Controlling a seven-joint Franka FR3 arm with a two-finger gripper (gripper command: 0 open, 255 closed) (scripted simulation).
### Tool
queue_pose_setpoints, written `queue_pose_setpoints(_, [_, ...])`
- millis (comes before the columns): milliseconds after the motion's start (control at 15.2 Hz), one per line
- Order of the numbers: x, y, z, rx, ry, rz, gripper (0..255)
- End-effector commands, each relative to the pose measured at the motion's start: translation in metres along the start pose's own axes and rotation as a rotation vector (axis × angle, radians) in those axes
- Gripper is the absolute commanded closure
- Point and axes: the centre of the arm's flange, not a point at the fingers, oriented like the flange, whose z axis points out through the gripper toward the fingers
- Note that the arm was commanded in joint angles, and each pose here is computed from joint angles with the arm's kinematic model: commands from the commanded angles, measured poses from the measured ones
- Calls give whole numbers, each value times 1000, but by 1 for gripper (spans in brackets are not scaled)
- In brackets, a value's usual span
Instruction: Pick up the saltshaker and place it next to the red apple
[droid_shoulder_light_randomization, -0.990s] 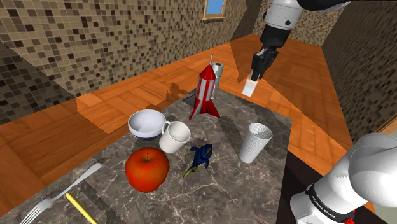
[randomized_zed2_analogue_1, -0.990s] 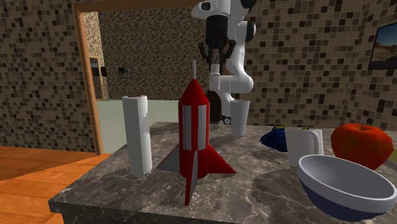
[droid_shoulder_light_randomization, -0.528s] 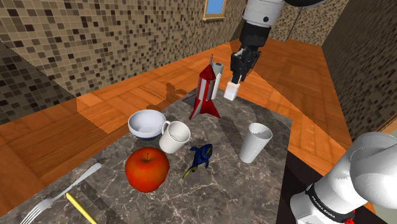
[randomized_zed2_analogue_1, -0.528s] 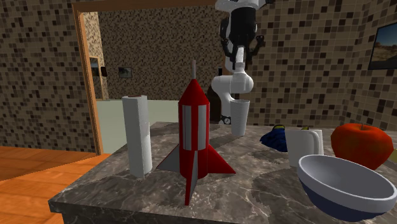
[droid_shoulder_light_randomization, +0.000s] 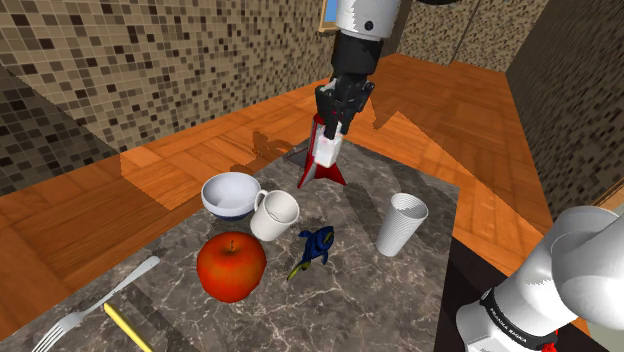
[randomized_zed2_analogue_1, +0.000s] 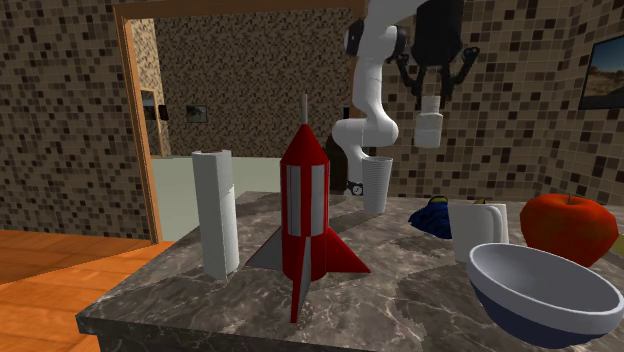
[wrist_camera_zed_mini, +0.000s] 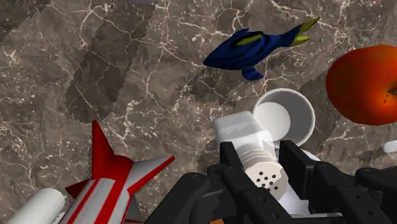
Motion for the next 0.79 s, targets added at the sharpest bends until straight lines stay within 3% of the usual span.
queue_pose_setpoints(0, [5,-28,0,1,0,1,255])
queue_pose_setpoints(726, [37,-170,1,1,0,1,255])
